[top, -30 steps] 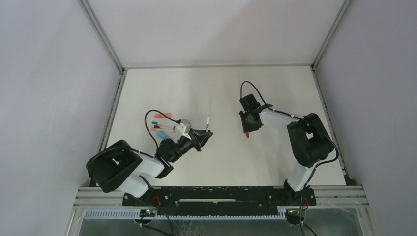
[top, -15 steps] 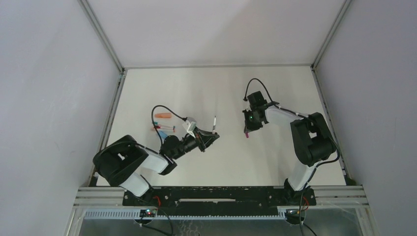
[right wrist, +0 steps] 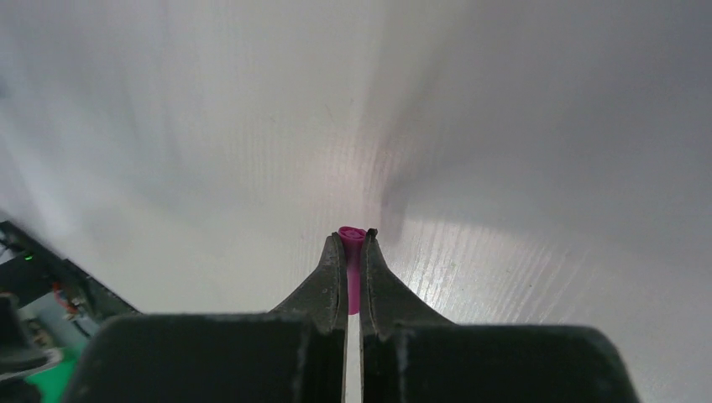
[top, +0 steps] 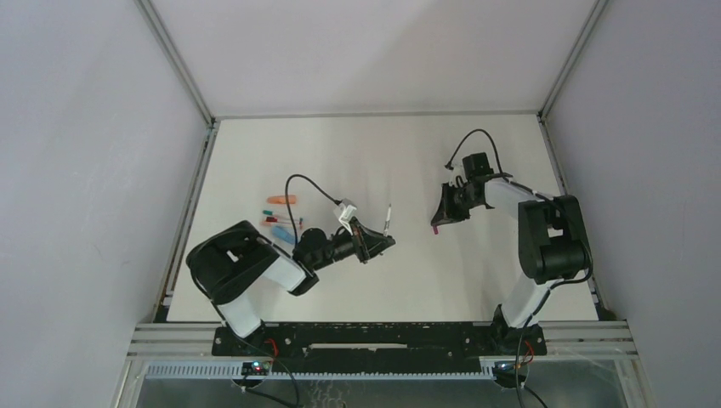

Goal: Insert the pens into the pen caps
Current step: Insert the pen cap onto the pen.

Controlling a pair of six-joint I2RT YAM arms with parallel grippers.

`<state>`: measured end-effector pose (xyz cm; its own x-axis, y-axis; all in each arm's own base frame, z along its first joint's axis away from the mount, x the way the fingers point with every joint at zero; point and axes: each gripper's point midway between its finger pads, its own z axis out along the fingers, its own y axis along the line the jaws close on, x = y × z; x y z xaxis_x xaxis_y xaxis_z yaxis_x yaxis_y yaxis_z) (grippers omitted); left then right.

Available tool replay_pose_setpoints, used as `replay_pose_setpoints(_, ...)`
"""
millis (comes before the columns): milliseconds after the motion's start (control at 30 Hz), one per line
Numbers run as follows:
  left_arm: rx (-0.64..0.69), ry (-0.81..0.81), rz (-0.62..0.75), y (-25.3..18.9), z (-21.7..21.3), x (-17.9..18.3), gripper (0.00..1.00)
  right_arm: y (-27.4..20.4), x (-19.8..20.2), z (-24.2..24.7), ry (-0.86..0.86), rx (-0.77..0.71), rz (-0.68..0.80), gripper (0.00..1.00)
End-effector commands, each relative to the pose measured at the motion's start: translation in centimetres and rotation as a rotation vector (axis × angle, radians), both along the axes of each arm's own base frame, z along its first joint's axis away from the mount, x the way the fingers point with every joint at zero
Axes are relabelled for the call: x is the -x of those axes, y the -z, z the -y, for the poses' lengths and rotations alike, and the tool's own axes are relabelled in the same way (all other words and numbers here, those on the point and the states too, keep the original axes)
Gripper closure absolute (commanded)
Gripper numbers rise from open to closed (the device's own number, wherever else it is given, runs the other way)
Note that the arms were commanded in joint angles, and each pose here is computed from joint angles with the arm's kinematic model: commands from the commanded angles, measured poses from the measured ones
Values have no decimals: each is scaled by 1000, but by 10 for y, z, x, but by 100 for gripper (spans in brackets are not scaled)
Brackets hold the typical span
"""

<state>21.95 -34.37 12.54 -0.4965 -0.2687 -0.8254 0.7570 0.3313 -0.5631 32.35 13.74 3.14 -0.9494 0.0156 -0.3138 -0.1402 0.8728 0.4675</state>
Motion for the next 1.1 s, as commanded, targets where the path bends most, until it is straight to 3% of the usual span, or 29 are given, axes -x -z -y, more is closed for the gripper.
replay_pose_setpoints(0, 48, 74, -45, -7, 21, 5, 99, -20, 0, -7, -10, -174, 9, 100)
replay_pose_setpoints(233, 48, 127, -167, 11, 42, 12, 100, -44, -9, -4, 46, -357, 41, 100)
replay_pose_setpoints(633, 111, 217, -494, 41, 83, 42, 100, -74, -21, -17, 71, -530, 171, 100)
replay_pose_setpoints(1067, 153, 194, -588, 46, 98, 33, 100, -79, -19, -23, 107, -620, 191, 100)
